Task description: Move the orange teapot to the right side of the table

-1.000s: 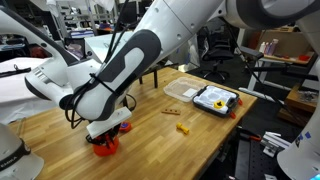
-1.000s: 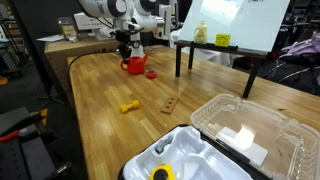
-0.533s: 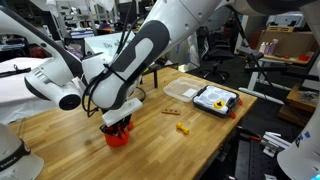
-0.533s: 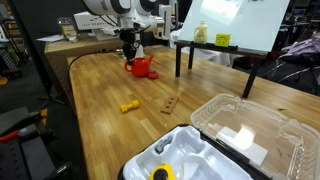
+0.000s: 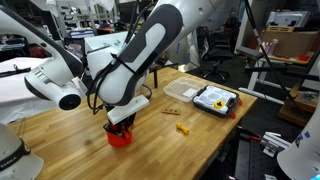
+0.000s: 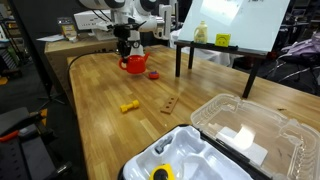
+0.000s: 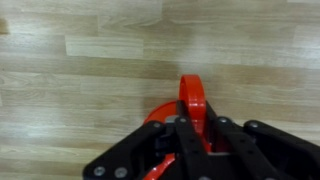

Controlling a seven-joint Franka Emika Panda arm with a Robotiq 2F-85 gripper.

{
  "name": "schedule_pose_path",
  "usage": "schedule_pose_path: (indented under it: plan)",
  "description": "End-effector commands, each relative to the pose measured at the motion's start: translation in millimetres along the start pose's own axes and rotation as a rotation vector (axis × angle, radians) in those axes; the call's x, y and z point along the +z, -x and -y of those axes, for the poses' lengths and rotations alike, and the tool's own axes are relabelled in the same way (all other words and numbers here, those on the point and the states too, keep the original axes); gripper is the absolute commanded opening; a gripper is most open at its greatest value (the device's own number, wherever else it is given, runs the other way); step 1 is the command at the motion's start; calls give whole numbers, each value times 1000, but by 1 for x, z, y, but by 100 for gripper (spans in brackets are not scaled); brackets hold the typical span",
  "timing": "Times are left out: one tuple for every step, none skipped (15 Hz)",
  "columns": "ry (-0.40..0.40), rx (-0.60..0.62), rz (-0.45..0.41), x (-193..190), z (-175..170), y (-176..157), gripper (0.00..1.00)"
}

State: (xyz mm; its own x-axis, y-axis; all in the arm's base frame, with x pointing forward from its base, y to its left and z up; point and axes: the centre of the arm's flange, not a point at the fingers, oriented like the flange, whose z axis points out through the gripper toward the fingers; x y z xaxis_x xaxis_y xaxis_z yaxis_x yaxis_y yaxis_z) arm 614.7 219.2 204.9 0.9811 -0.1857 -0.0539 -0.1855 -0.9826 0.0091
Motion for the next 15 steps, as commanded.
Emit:
schedule_pose_path:
  plan:
    - [-59,-46,-18,-14,-9,37,4]
    - [-67,-38,-16,-15,-11,45,4]
    - [-76,-22,-18,-17,-15,53,4]
    - [-83,5,-19,-17,-22,60,4]
    - [-92,24,-20,-17,-28,66,4]
    - [-102,46,-16,-16,-36,73,4]
    - [-109,67,-14,-16,-43,78,4]
    - [-113,87,-12,-15,-52,83,4]
    - [-111,108,-9,-14,-60,88,4]
    - [-110,127,-6,-14,-67,91,4]
    - [-103,159,1,-12,-75,94,4]
    - [-97,205,7,-9,-83,95,4]
    - [-107,255,16,-6,-90,94,4]
    - [-106,299,22,-3,-97,93,4]
    - [-108,359,31,1,-102,89,4]
